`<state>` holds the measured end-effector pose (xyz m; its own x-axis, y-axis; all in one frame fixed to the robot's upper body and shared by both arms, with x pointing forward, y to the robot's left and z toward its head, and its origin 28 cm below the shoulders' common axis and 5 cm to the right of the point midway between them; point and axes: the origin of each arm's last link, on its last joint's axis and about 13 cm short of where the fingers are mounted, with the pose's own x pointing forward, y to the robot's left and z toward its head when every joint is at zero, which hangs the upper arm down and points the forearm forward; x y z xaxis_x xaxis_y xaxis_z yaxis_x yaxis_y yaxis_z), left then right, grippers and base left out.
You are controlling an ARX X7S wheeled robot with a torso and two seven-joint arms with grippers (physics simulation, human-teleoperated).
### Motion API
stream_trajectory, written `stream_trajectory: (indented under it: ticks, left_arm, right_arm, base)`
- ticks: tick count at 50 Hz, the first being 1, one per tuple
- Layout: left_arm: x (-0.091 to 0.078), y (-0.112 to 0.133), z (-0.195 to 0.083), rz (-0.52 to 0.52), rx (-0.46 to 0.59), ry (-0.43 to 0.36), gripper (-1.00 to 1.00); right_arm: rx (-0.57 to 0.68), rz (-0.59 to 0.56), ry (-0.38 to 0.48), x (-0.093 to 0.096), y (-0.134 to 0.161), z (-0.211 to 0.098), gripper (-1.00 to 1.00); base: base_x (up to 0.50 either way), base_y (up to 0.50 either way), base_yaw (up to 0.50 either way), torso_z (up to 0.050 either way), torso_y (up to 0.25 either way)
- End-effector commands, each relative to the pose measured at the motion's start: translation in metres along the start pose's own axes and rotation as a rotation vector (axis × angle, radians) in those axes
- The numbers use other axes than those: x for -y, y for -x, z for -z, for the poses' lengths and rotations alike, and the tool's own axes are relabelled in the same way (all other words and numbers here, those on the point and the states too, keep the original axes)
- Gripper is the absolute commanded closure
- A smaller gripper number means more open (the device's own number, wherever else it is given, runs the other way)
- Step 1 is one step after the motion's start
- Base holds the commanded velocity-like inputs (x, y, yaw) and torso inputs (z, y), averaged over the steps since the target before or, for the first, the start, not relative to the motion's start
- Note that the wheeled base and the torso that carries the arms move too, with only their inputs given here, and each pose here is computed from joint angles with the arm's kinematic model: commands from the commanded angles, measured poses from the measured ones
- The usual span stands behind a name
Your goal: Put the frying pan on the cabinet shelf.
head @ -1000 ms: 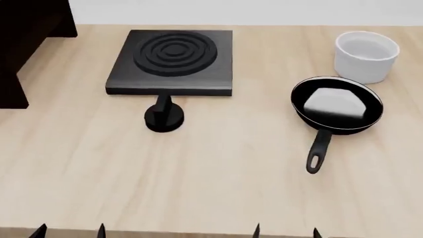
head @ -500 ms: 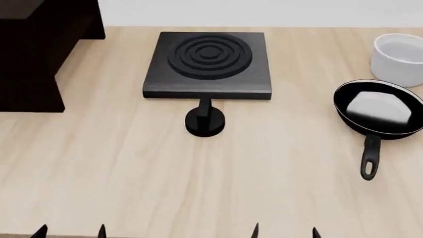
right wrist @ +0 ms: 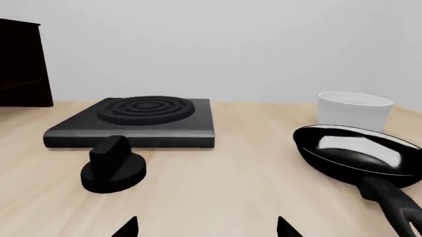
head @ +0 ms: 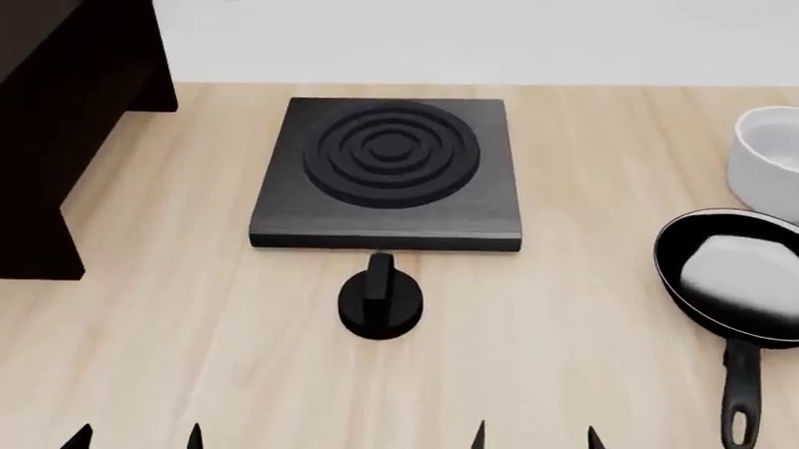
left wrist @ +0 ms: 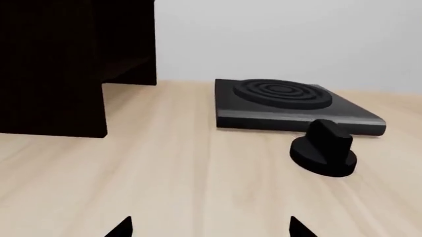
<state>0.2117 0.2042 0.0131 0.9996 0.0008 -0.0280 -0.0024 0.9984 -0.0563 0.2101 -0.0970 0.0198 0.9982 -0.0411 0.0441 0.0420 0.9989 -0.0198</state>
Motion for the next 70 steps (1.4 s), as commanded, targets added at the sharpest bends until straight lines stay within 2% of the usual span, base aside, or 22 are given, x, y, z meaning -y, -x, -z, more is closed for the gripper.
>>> stream_trajectory:
  ticks: [1, 50, 53, 58, 64, 70]
  left_arm:
    - [-0.001, 0.0, 0.001, -0.006, -0.002, 0.004, -1.0]
    - [-0.001, 0.0, -0.003, -0.022, -0.012, 0.012, -1.0]
    - [-0.001, -0.001, -0.002, -0.048, -0.069, 0.02, -1.0]
    - [0.0, 0.0, -0.005, -0.034, -0.026, 0.026, -1.0]
    - [-0.001, 0.0, -0.003, -0.028, -0.02, 0.033, -1.0]
    - [0.004, 0.006, -0.017, -0.008, -0.015, 0.046, -1.0]
  right_arm:
    - [-0.007, -0.006, 0.0, 0.0, 0.0, 0.001, -1.0]
    - [-0.018, -0.013, -0.01, -0.001, 0.0, 0.002, -1.0]
    - [-0.017, -0.013, -0.012, -0.001, 0.0, 0.002, -1.0]
    - [-0.032, -0.021, -0.016, -0.001, 0.0, 0.004, -1.0]
    - [-0.056, -0.032, -0.023, -0.004, -0.001, 0.005, -1.0]
    - [-0.047, -0.03, -0.026, -0.003, 0.0, -0.012, -1.0]
  base:
    - [0.48, 0.0, 0.0, 0.0, 0.0]
    - [0.47, 0.0, 0.0, 0.0, 0.0]
    - [0.06, 0.0, 0.0, 0.0, 0.0]
    - [0.0, 0.0, 0.0, 0.0, 0.0]
    - [0.0, 0.0, 0.0, 0.0, 0.0]
    - [0.0, 0.0, 0.0, 0.0, 0.0]
